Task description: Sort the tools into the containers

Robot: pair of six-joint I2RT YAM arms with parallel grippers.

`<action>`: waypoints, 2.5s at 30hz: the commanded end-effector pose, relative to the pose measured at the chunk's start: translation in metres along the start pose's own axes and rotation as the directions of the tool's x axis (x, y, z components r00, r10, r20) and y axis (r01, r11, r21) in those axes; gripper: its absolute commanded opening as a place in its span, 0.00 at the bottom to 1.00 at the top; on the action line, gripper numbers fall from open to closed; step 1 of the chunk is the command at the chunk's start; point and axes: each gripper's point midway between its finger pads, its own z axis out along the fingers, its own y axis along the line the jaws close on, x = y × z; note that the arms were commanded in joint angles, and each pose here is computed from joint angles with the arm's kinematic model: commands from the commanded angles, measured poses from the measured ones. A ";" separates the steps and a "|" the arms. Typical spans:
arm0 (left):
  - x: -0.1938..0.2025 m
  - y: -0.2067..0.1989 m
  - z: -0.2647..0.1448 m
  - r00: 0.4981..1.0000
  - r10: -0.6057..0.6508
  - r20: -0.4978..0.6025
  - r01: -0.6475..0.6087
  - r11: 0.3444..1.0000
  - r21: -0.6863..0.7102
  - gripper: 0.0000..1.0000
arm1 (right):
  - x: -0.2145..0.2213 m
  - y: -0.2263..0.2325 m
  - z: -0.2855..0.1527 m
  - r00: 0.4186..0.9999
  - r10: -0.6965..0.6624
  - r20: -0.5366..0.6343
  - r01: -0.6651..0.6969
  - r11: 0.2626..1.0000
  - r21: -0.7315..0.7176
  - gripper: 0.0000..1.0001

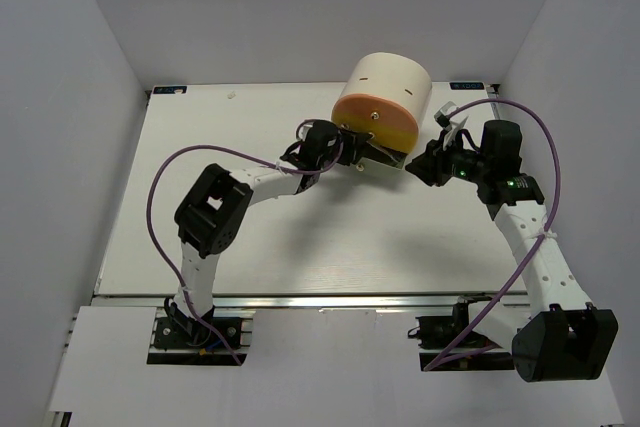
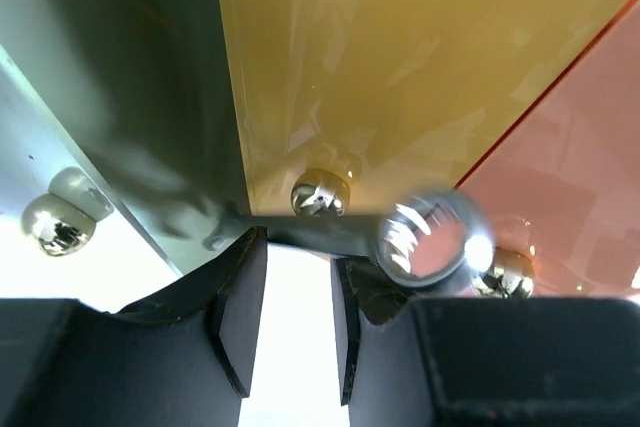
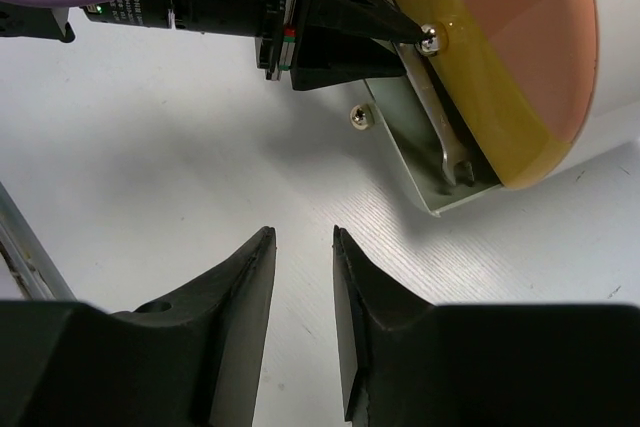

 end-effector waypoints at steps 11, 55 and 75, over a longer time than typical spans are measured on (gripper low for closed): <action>0.014 -0.043 -0.040 0.998 -0.031 -0.055 0.037 0.994 0.101 0.53 | -0.010 0.004 -0.003 0.999 -0.031 0.042 0.032 0.999 -0.019 0.36; -0.101 0.059 -0.235 0.879 0.436 0.192 -0.410 0.897 -0.164 0.53 | -0.019 0.003 0.184 0.906 -0.416 -0.076 0.412 0.909 -0.063 0.22; -0.112 0.078 -0.262 0.876 0.412 0.250 -0.366 0.906 -0.211 0.58 | -0.034 0.005 0.252 0.917 -0.397 -0.049 0.396 0.918 -0.025 0.16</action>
